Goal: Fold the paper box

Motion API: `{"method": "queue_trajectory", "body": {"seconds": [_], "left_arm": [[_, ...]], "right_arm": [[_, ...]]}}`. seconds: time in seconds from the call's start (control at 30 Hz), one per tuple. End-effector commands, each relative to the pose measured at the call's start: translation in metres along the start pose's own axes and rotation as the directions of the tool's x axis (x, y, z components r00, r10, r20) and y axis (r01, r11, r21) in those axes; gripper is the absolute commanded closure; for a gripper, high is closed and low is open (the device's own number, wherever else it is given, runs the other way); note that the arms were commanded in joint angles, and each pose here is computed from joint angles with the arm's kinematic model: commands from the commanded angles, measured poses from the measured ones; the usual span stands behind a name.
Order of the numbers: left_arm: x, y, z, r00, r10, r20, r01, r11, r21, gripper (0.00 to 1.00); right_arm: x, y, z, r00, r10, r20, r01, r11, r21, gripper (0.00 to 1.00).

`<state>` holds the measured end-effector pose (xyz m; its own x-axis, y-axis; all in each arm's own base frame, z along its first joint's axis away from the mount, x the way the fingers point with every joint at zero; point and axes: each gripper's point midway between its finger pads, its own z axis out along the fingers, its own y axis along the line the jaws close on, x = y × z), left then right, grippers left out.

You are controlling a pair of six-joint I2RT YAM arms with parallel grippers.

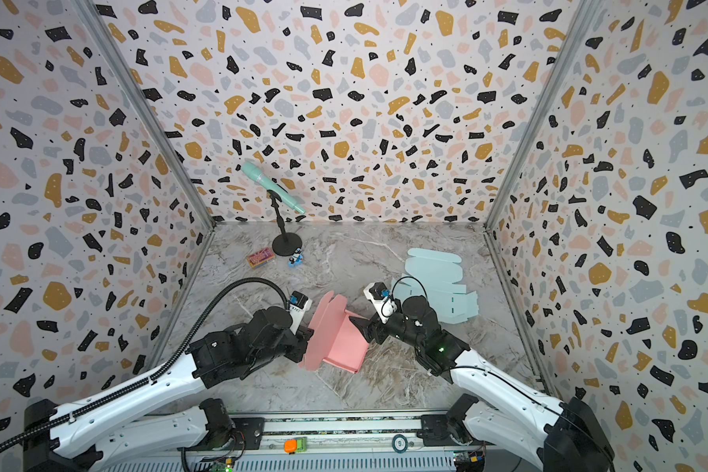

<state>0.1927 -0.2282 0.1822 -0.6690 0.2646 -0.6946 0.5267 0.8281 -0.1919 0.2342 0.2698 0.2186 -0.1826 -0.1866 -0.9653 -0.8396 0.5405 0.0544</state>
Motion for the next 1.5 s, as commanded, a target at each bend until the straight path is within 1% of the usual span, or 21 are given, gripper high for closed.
{"method": "queue_trajectory", "body": {"seconds": [0.0,0.17,0.37,0.5,0.67,0.93,1.13,1.33,1.47], "left_arm": [[-0.005,-0.005,-0.007,0.995,0.096,-0.034,-0.095,0.995,0.016,1.0],[-0.006,-0.004,-0.005,0.988,0.127,-0.085,-0.128,0.992,-0.01,1.0],[-0.012,-0.01,-0.007,0.981,0.165,-0.106,-0.164,0.986,0.014,1.0],[-0.012,-0.017,-0.006,0.971,0.199,-0.136,-0.195,0.98,0.043,1.0],[-0.015,-0.019,-0.004,0.958,0.233,-0.17,-0.228,0.972,0.049,1.0],[-0.018,-0.019,-0.002,0.947,0.261,-0.186,-0.258,0.965,0.043,1.0],[-0.024,-0.015,-0.004,0.943,0.277,-0.185,-0.28,0.96,0.012,1.0],[-0.03,-0.009,-0.007,0.942,0.283,-0.182,-0.293,0.956,-0.03,1.0],[-0.032,-0.004,-0.008,0.941,0.281,-0.188,-0.296,0.953,-0.059,1.0]], "right_arm": [[-0.025,0.004,0.009,0.991,-0.102,0.082,0.11,0.99,-0.094,0.21],[-0.017,-0.004,0.023,0.99,-0.124,0.062,0.134,0.971,-0.197,0.23],[-0.004,-0.018,0.031,0.992,-0.115,0.043,0.123,0.958,-0.258,0.25],[0.003,-0.015,0.039,0.992,-0.119,0.031,0.123,0.943,-0.31,0.27],[0.005,-0.014,0.045,0.992,-0.126,0.023,0.126,0.934,-0.334,0.31],[0.01,-0.015,0.051,0.992,-0.123,-0.002,0.115,0.933,-0.342,0.5],[0.013,-0.006,0.053,0.99,-0.14,-0.012,0.125,0.92,-0.372,0.59],[0.016,0.004,0.053,0.987,-0.16,-0.017,0.139,0.903,-0.406,0.65],[0.018,0.006,0.053,0.986,-0.168,-0.023,0.144,0.901,-0.408,0.75]]}}
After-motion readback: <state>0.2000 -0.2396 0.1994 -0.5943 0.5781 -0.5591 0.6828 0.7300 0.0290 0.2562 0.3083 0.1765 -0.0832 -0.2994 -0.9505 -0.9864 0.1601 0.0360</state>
